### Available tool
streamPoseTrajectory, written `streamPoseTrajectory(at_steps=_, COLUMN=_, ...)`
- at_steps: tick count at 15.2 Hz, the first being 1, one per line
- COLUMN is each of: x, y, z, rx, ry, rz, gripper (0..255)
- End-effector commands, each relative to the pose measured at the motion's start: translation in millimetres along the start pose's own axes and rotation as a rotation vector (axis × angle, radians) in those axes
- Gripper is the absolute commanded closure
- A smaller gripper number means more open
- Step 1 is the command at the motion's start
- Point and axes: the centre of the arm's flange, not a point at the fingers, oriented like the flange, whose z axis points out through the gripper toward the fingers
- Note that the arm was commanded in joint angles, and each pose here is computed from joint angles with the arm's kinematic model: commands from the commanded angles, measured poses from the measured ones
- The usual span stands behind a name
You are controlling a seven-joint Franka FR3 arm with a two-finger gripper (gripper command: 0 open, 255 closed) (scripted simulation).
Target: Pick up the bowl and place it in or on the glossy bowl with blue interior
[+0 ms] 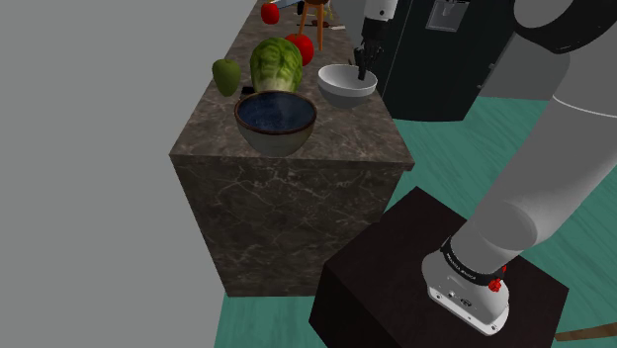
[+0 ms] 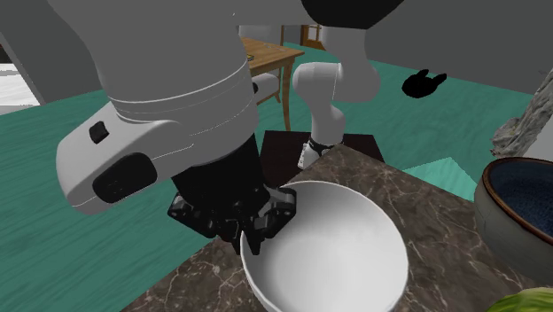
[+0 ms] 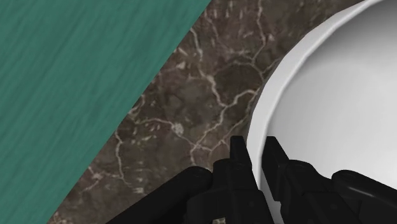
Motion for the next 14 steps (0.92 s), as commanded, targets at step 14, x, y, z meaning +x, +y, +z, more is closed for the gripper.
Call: streamPoseTrajectory(at_steps=14, x=-4, y=-7, z=-57, rx=0.000, ry=-0.001, rz=-0.001, gripper=255)
